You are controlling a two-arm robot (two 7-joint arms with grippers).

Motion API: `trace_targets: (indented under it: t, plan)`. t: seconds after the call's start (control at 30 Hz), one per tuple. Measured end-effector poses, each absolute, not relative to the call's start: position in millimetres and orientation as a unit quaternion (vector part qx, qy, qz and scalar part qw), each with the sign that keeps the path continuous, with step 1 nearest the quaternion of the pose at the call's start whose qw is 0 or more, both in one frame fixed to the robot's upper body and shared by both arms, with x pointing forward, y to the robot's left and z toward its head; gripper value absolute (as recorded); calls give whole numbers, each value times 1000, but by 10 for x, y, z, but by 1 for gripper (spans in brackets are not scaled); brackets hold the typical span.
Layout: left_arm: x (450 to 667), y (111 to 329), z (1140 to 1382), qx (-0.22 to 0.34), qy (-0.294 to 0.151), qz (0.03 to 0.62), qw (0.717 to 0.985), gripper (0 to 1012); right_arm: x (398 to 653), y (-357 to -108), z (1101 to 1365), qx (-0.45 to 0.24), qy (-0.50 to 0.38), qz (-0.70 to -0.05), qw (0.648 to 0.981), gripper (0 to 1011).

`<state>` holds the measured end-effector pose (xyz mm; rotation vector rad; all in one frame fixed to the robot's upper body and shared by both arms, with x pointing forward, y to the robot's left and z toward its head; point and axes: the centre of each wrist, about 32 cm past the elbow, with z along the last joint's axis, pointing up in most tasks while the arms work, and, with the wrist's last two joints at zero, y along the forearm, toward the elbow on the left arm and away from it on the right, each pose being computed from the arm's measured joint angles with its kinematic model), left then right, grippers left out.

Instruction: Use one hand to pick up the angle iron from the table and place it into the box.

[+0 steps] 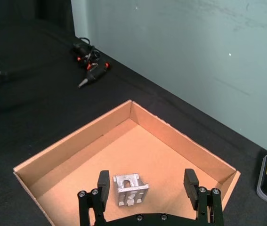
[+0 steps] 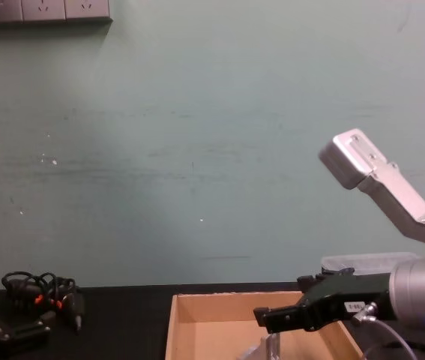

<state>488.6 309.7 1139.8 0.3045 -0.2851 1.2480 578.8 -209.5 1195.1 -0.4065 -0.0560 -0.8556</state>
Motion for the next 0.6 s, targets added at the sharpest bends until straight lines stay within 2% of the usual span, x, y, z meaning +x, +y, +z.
trace_targets:
  t: [0.23,0.6]
  plan:
    - [4886,3097,11398,142,-132,580,791,1000,5688,-2192,12021,-185,-41,-403,896,1000]
    - [4886,3097,11398,141,-132,580,791,1000,5436,-2581,12284,-199,-95,-338,915,1000]
